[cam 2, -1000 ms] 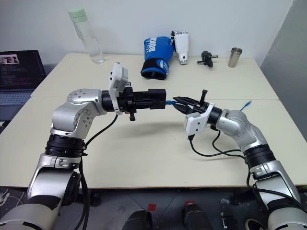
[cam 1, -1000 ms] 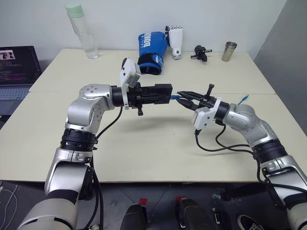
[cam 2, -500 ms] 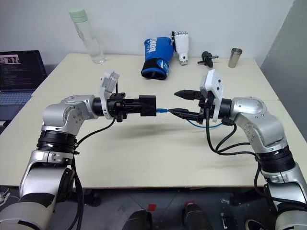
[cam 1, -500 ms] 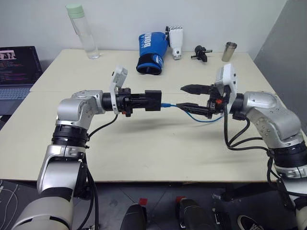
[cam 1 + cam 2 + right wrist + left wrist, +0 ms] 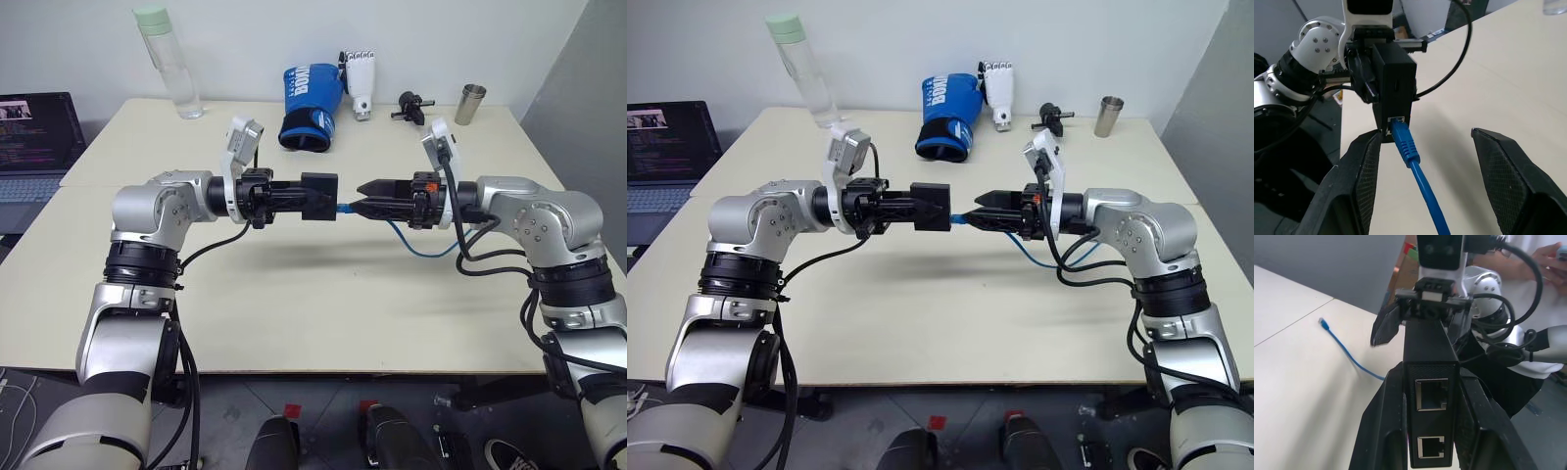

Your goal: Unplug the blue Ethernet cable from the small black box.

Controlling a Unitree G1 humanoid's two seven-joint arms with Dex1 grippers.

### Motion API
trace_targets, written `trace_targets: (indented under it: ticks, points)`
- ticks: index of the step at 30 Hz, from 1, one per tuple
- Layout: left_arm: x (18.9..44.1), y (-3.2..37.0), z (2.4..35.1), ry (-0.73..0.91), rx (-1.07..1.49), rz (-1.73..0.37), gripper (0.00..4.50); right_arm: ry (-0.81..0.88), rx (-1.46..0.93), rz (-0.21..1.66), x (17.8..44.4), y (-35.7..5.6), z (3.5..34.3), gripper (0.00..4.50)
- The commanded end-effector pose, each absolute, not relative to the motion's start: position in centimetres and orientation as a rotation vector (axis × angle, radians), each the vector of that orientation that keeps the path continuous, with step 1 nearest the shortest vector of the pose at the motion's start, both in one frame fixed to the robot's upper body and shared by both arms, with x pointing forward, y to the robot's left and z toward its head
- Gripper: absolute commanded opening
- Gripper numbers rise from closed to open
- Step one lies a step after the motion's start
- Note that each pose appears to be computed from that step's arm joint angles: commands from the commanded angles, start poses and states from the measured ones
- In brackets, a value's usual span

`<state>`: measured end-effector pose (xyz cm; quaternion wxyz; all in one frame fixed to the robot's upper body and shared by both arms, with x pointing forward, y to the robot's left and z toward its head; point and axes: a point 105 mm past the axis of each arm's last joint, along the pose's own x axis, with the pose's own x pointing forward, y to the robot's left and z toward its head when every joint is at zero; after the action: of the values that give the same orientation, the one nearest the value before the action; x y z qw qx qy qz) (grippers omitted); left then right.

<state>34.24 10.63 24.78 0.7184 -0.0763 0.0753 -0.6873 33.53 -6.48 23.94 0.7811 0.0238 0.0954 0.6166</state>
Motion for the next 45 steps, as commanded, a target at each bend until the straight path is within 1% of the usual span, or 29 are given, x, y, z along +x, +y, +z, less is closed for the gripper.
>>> trace_targets:
  ticks: [1,17,19,20,21,22,23,25,29,31,32,35,37,38,40,42,45]
  points:
    - [33.83,10.92,26.66,0.102,-0.163,-1.535,0.78,0.176,0.047,1.38,33.1,-5.94,25.08,3.07]
    - [33.7,10.95,26.51,0.109,-0.157,-1.54,0.78,0.176,0.132,1.384,33.53,-5.49,25.77,3.07]
    - [33.69,10.94,26.45,0.11,-0.155,-1.54,0.78,0.178,0.138,1.384,33.52,-5.47,25.78,2.71]
    - [33.7,10.94,26.43,0.11,-0.154,-1.54,0.78,0.178,0.138,1.385,33.51,-5.46,25.76,2.61]
    - [33.69,10.91,26.44,0.11,-0.154,-1.541,0.78,0.178,0.135,1.386,33.49,-5.45,25.73,2.38]
    - [33.7,10.89,26.45,0.11,-0.154,-1.541,0.78,0.178,0.135,1.387,33.47,-5.43,25.71,2.01]
    - [33.72,10.87,26.47,0.109,-0.155,-1.54,0.78,0.178,0.129,1.389,33.44,-5.41,25.63,1.89]
    - [33.75,10.83,26.49,0.108,-0.154,-1.539,0.78,0.178,0.116,1.39,33.39,-5.4,25.45,1.32]
    - [33.81,10.77,26.51,0.107,-0.154,-1.537,0.78,0.187,0.097,1.399,33.23,-5.44,25.13,0.57]
    - [33.85,10.77,26.53,0.106,-0.153,-1.536,0.78,0.188,0.093,1.4,33.22,-5.46,25.07,0.1]
    - [33.87,10.76,26.53,0.106,-0.153,-1.535,0.78,0.189,0.093,1.401,33.22,-5.49,25.06,0.02]
    - [33.92,10.75,26.55,0.105,-0.152,-1.533,0.78,0.19,0.098,1.406,33.19,-5.55,25.14,0.02]
    - [33.95,10.77,26.58,0.105,-0.151,-1.532,0.78,0.187,0.108,1.408,33.22,-5.59,25.36,0.72]
    - [33.96,10.79,26.59,0.105,-0.15,-1.531,0.78,0.186,0.112,1.409,33.24,-5.61,25.46,0.73]
    - [33.97,10.79,26.6,0.106,-0.15,-1.531,0.78,0.185,0.116,1.409,33.28,-5.63,25.55,1.19]
    - [33.96,10.79,26.58,0.107,-0.15,-1.531,0.78,0.189,0.129,1.418,33.19,-5.62,25.63,1.5]
    - [33.94,10.78,26.6,0.107,-0.15,-1.533,0.78,0.198,0.142,1.439,32.91,-5.36,25.67,1.5]
